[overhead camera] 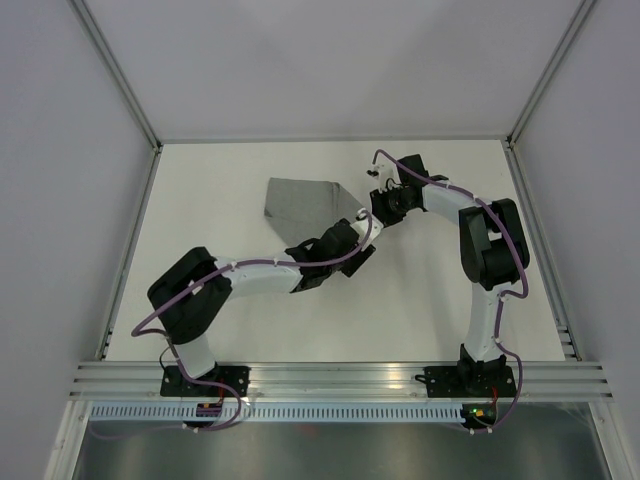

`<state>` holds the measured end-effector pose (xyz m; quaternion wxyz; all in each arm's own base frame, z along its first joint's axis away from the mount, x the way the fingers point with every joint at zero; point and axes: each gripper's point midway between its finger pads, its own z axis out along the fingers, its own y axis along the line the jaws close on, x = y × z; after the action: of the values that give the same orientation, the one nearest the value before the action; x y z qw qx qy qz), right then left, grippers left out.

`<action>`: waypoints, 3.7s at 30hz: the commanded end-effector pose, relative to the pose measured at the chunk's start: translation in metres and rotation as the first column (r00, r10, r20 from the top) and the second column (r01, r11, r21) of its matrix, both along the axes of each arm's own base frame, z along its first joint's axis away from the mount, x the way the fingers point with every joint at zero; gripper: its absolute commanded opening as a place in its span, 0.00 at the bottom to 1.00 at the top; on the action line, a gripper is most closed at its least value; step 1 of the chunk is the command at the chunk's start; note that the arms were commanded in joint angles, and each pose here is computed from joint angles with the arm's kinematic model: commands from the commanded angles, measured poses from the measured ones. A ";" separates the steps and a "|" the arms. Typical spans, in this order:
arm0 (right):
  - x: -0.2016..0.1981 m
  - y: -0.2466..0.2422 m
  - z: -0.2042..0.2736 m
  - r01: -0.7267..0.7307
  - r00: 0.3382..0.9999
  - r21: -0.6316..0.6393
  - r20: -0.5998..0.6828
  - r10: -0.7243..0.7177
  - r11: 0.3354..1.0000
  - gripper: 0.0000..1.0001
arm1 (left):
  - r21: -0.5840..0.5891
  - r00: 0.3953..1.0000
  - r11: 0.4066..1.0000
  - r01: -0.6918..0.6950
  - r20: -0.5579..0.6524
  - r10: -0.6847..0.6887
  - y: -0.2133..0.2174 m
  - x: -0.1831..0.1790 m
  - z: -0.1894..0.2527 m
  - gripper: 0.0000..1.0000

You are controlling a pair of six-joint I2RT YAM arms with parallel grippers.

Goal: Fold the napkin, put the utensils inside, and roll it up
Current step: Fold the napkin, then roll the napkin with the utensil

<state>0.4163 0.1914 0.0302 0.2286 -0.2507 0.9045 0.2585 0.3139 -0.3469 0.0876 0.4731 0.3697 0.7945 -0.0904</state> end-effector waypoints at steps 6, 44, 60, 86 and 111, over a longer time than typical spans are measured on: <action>0.010 0.001 0.030 0.014 0.999 -0.003 0.049 -0.014 1.000 0.39 | 0.173 0.989 0.984 0.047 0.130 -0.070 -0.011 0.012 -0.007 0.66; 0.054 -0.080 0.122 0.258 0.955 0.113 0.124 -0.271 0.960 0.57 | 0.542 0.986 0.841 -0.002 0.142 -0.089 -0.009 0.012 -0.080 0.53; 0.053 -0.095 0.123 0.268 0.951 0.132 0.123 -0.284 0.954 0.56 | 0.489 0.997 0.871 0.036 0.044 -0.066 -0.007 0.012 -0.092 0.30; 0.048 -0.107 0.134 0.268 0.945 0.144 0.152 -0.288 0.953 0.54 | 0.338 0.994 0.935 0.108 -0.041 -0.100 -0.007 0.017 -0.067 0.02; -0.007 -0.091 0.141 0.031 0.953 0.168 0.294 -0.080 0.985 0.54 | 0.072 0.922 0.950 0.302 -0.275 -0.273 -0.006 -0.014 -0.049 0.02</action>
<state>0.4159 0.0952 0.1457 0.3459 -0.1880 0.8755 0.2803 0.3182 -0.3467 0.0219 0.3329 0.5015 0.7904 -0.1142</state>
